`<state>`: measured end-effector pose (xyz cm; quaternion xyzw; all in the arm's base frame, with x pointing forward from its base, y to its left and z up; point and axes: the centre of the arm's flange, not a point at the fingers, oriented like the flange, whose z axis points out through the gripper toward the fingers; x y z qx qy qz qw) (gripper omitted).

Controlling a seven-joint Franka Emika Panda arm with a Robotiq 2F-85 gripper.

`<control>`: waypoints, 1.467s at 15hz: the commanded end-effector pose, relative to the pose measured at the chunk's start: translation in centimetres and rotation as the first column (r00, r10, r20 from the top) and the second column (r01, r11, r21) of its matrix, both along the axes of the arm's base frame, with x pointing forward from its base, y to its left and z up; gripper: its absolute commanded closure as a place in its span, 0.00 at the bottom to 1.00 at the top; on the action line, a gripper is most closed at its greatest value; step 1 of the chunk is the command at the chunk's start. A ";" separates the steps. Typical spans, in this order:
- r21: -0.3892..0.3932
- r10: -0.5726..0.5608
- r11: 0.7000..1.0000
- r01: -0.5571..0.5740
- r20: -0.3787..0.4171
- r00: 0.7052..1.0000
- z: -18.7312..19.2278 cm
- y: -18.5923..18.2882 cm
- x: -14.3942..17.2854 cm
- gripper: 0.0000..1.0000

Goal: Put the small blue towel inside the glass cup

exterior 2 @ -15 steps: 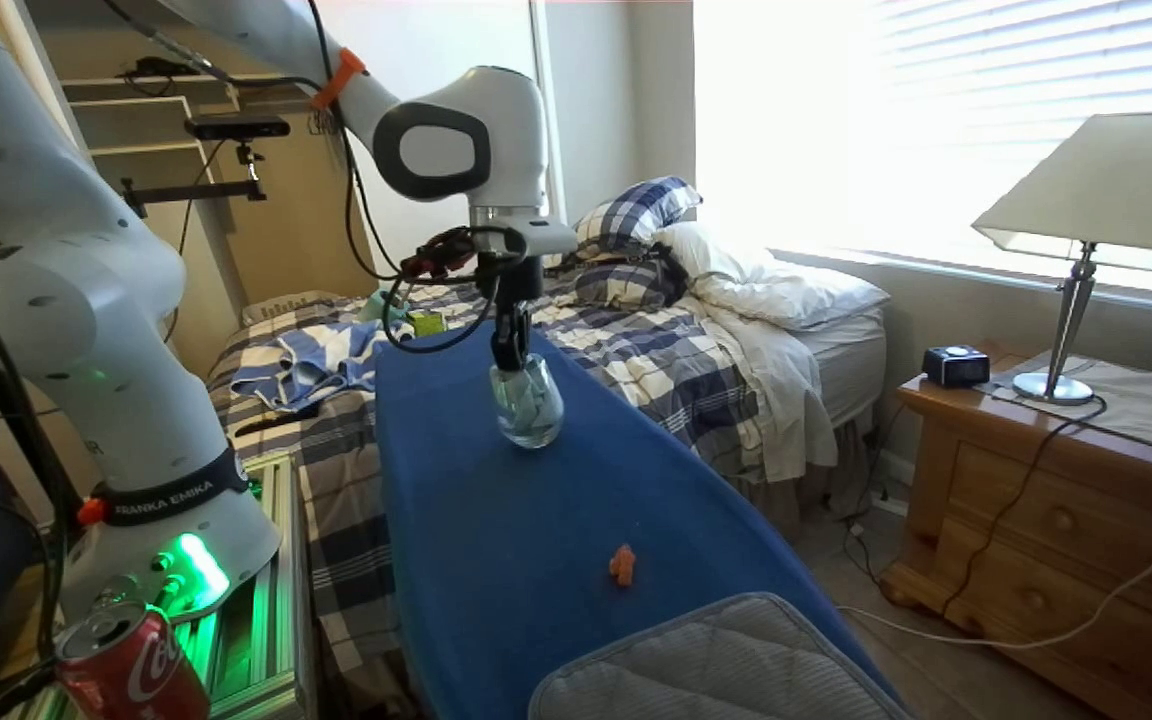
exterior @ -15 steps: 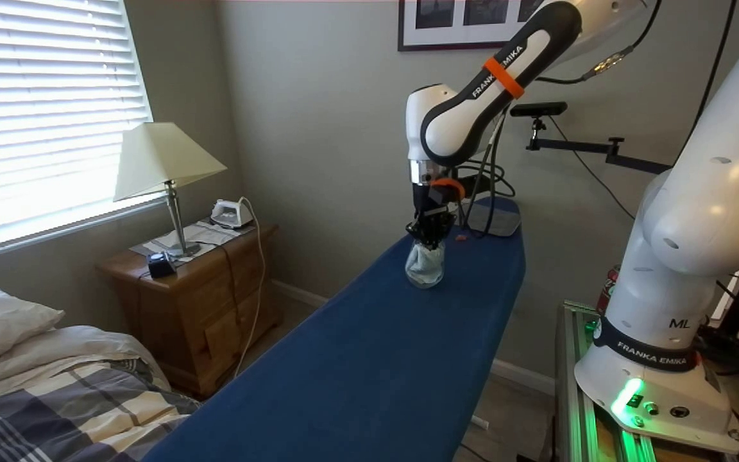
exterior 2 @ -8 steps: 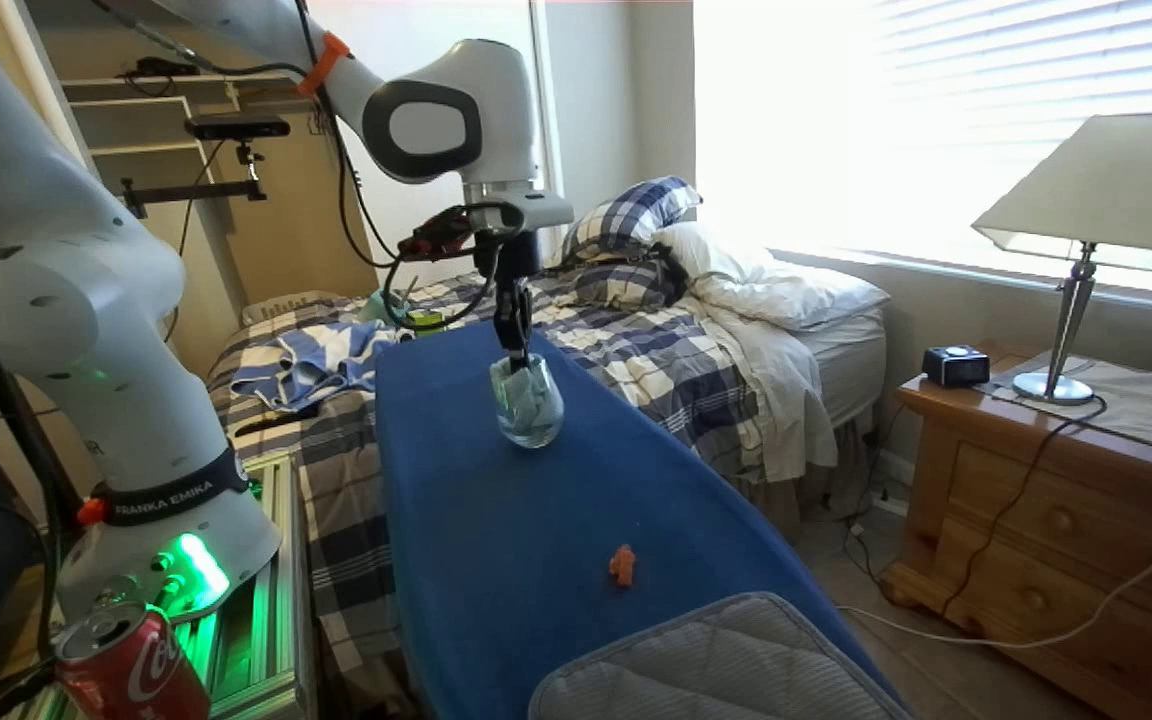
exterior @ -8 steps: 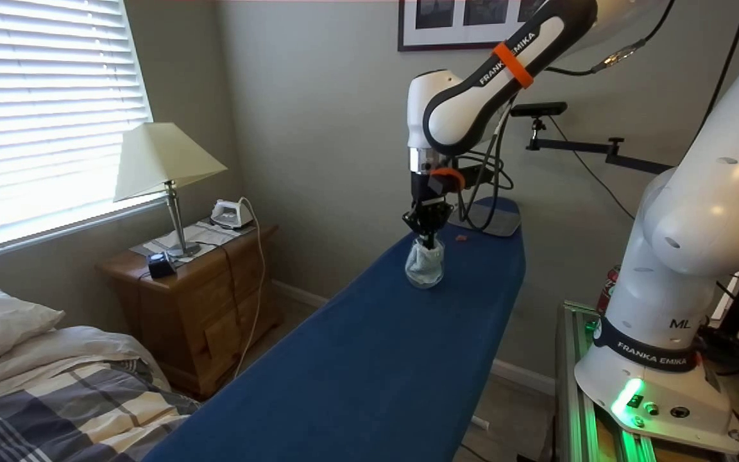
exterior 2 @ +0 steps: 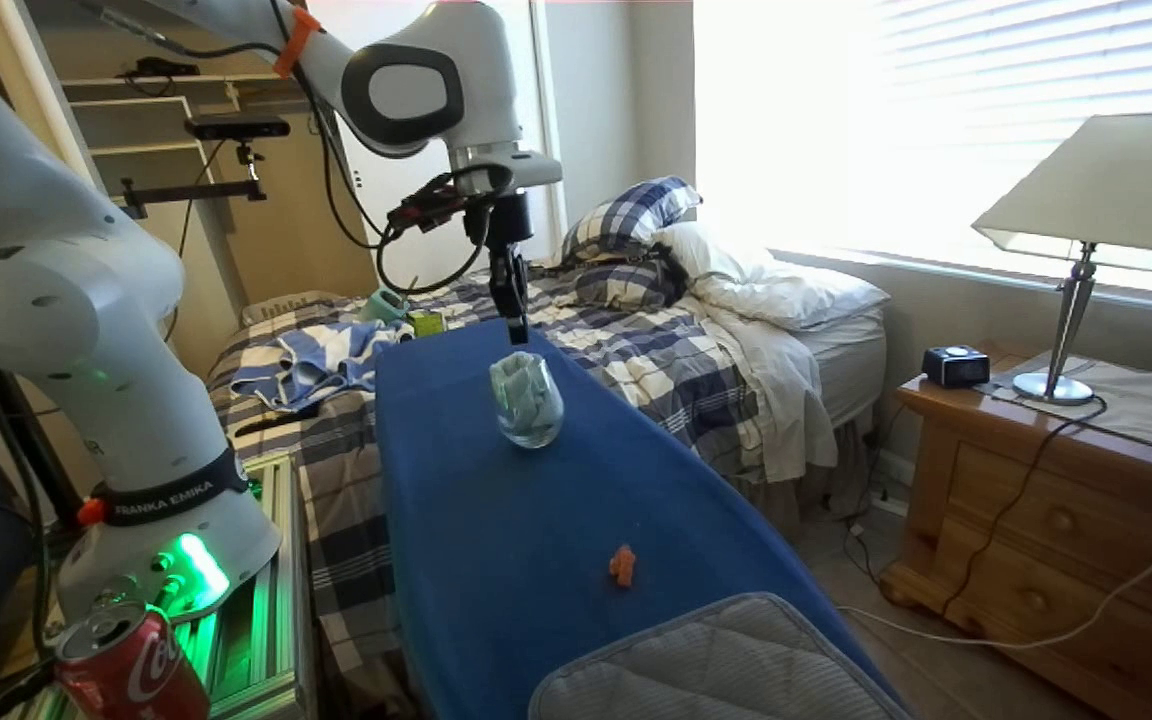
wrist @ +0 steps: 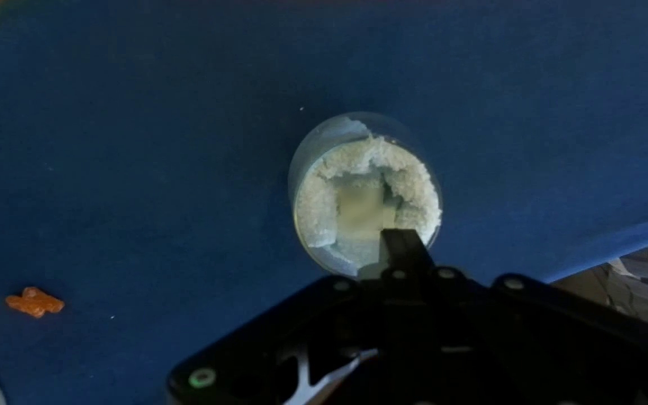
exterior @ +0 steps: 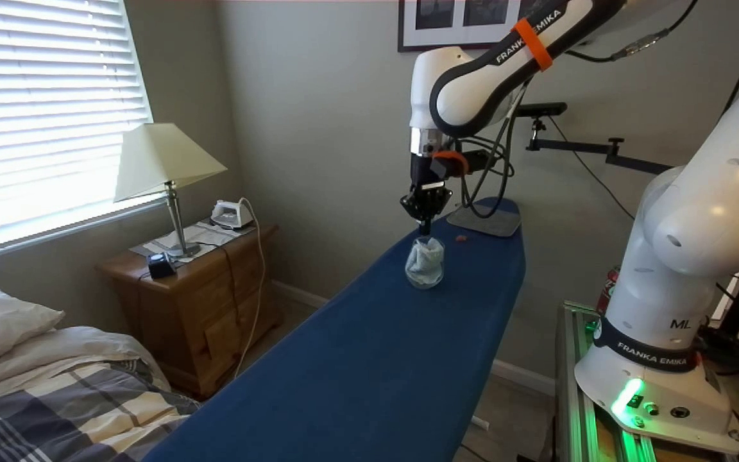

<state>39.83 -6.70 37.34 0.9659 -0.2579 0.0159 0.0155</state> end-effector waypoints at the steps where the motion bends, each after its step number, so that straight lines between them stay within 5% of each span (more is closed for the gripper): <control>1: 0.004 0.004 1.000 -0.004 0.020 1.000 2.7 0.6 -1.1 0.72; 11: 0.001 0.000 1.000 0.000 0.013 1.000 6.5 1.0 -2.6 0.04; 22: 0.023 -0.018 1.000 0.018 -0.019 1.000 6.7 0.8 -2.8 0.00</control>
